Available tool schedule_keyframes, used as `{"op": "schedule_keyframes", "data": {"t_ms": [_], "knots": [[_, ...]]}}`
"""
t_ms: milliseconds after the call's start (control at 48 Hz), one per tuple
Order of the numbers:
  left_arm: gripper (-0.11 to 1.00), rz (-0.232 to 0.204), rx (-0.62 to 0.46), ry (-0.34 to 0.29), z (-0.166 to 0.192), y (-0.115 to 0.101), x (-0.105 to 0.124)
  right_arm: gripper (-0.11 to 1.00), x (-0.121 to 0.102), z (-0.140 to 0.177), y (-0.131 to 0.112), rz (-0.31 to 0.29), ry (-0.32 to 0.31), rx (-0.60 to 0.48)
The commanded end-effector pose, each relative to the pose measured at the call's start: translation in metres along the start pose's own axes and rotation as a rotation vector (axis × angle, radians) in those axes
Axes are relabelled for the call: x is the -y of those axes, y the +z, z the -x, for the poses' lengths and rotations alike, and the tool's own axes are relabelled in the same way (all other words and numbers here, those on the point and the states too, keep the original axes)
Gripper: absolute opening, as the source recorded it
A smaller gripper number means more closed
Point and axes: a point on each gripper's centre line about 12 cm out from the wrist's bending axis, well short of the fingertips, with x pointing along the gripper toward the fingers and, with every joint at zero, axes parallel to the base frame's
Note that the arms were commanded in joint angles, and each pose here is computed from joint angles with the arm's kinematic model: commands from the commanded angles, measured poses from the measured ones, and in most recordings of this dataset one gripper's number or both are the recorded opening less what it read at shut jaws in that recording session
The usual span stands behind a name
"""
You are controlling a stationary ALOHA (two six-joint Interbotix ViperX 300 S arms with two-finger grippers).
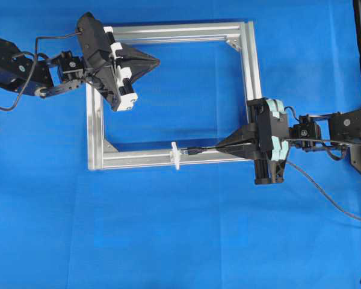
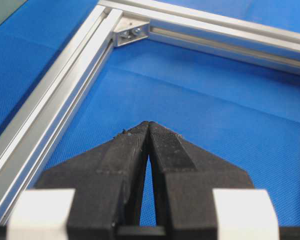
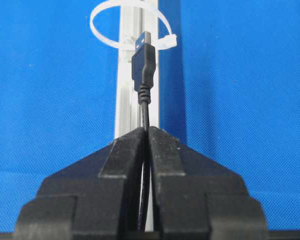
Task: Insert the wire through the string loop located in the center.
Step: 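Align the USB plug with the zip-tie loop opening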
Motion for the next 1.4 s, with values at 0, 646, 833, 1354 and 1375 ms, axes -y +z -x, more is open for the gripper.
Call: {"op": "schedule_keyframes", "data": {"t_ms": [0, 646, 833, 1354, 1375], "knots": [[0.00, 0.001, 0.043, -0.003, 0.002, 0.014, 0.001, -0.02, 0.000, 0.000, 0.006, 0.000, 0.002, 0.023], [0.00, 0.001, 0.043, -0.005, 0.002, 0.014, 0.001, -0.02, 0.000, 0.000, 0.006, 0.000, 0.002, 0.023], [0.00, 0.000, 0.043, -0.006, 0.002, 0.014, 0.002, -0.02, 0.000, 0.000, 0.006, 0.000, 0.002, 0.023], [0.00, 0.001, 0.044, -0.005, 0.002, 0.015, 0.001, -0.02, -0.001, -0.012, 0.011, 0.002, 0.003, 0.024], [0.00, 0.001, 0.043, -0.005, 0.002, 0.014, 0.001, -0.02, -0.001, -0.013, 0.011, 0.002, 0.002, 0.023]]}}
